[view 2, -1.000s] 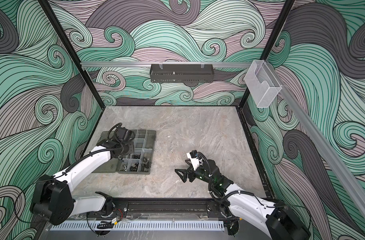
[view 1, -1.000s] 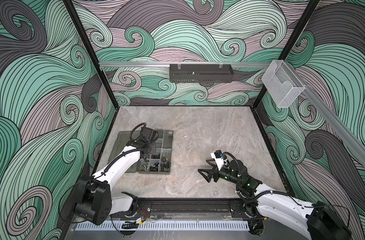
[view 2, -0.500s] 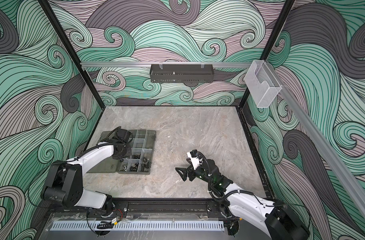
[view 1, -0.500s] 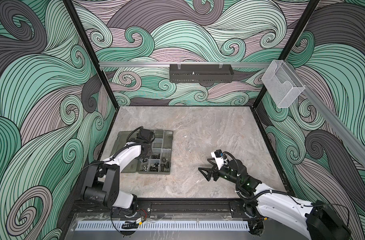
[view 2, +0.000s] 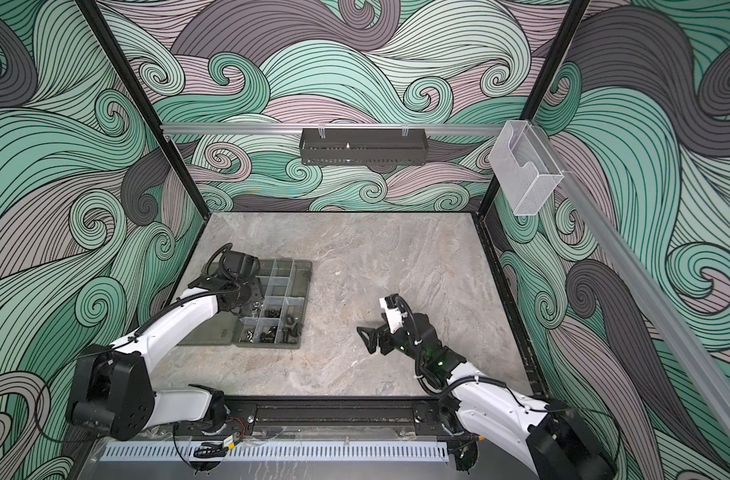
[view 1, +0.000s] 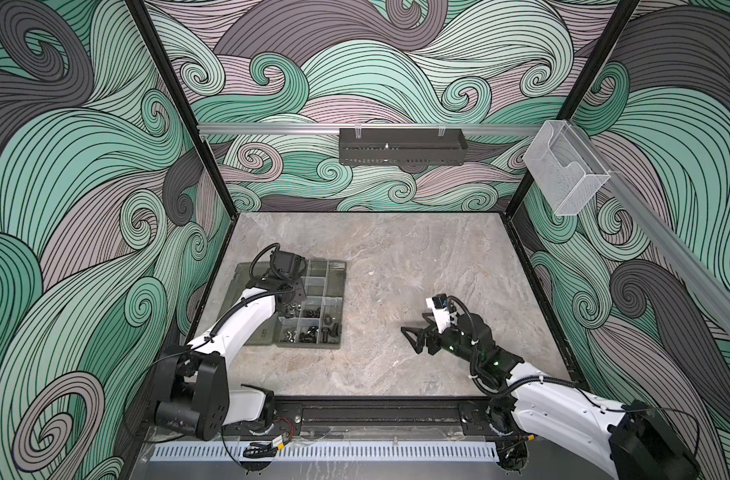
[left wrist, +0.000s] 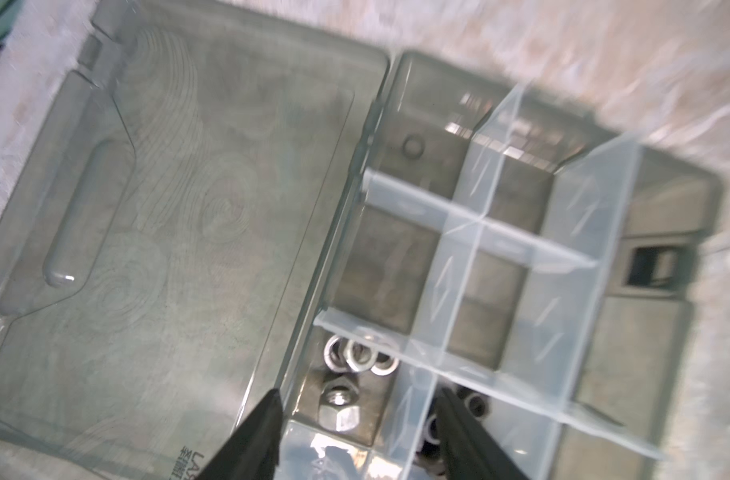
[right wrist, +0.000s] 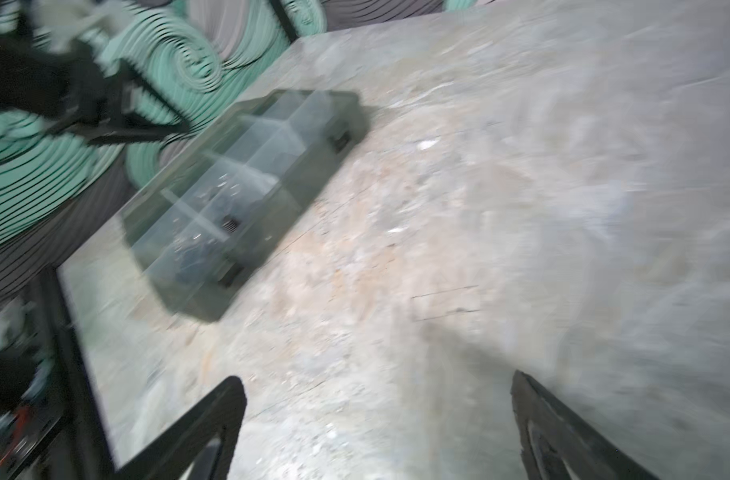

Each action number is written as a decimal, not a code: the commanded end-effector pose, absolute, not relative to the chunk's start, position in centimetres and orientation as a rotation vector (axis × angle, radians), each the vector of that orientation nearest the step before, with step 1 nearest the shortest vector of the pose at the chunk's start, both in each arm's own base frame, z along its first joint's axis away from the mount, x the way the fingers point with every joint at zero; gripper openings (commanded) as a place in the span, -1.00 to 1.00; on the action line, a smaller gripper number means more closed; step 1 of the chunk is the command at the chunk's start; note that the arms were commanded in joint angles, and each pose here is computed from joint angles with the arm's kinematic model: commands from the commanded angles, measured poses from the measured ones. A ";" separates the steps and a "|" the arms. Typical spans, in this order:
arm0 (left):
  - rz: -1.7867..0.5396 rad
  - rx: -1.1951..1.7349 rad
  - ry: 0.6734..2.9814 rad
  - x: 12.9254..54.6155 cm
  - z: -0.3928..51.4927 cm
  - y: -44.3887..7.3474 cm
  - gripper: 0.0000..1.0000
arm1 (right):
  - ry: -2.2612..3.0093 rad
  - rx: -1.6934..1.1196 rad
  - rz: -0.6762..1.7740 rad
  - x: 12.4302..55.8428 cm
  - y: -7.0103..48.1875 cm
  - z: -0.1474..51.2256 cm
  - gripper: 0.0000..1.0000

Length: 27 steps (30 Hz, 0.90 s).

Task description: Sort the screws and nuts into containers

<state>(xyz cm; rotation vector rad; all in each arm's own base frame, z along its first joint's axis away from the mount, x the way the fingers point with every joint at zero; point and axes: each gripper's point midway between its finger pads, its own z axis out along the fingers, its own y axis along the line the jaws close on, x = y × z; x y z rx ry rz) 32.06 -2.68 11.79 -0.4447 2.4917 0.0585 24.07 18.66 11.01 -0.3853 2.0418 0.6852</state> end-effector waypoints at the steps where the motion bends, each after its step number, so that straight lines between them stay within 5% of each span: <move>1: 0.164 -0.452 2.329 32.3 14.1 -0.4 0.41 | 2.042 -0.135 0.403 27.6 12.2 12.9 0.99; 7: 0.423 -0.453 2.023 30.7 16.7 4.3 0.55 | 1.825 0.164 0.203 28.7 4.7 16.0 0.99; 16: 0.548 -0.409 1.932 31.3 13.4 6.4 0.93 | 1.886 0.012 -0.165 31.3 1.3 15.1 0.99; 27: 0.187 -0.353 1.917 35.7 12.1 5.1 0.97 | 1.794 -0.125 -0.054 35.6 3.0 13.2 0.99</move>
